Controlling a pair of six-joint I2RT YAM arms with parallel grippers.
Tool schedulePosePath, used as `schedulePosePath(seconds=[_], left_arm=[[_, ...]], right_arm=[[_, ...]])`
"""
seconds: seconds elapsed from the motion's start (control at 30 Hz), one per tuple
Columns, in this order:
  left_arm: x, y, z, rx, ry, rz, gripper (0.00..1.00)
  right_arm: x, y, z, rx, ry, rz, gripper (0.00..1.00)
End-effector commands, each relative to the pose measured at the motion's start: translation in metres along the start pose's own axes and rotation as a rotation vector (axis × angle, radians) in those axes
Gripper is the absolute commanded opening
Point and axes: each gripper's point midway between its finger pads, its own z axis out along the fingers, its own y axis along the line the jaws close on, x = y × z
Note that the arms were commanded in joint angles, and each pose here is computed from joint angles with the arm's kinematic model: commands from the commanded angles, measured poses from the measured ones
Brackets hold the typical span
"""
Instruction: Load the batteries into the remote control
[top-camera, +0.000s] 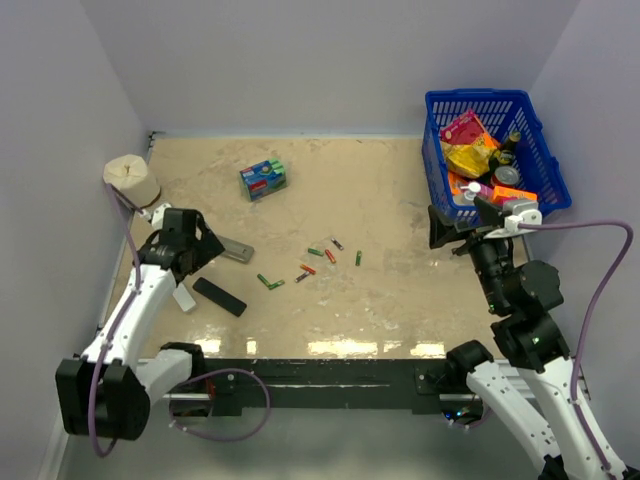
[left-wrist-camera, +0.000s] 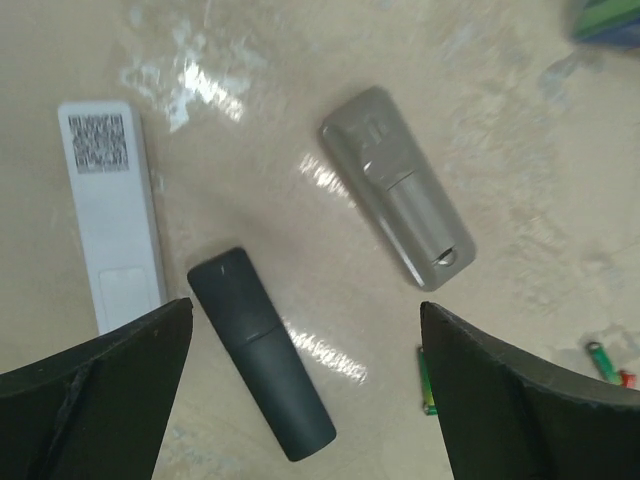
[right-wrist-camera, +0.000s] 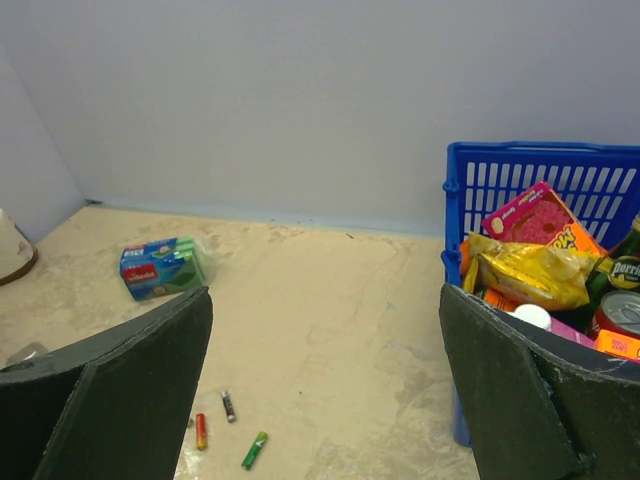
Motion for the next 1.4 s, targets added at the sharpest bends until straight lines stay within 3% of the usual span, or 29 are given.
schedulePosePath(seconds=[0.0,0.37,0.67,1.37], left_arm=[[0.033,0.011,0.004,-0.101,0.169,-0.054,1.0],[0.057,0.014,0.02,-0.135,0.243,-0.104,0.96],[0.078,0.027,0.031,-0.193,0.27,-0.138,0.84],[0.145,0.026,0.03,-0.221,0.378,-0.069,0.72]], right_arm=[[-0.002,0.009,0.001,-0.045,-0.014,0.031,0.98],[0.007,0.011,0.0,-0.055,-0.006,0.046,0.98],[0.012,0.01,-0.001,-0.047,0.006,0.052,0.98],[0.015,0.014,0.0,-0.066,0.019,0.066,0.98]])
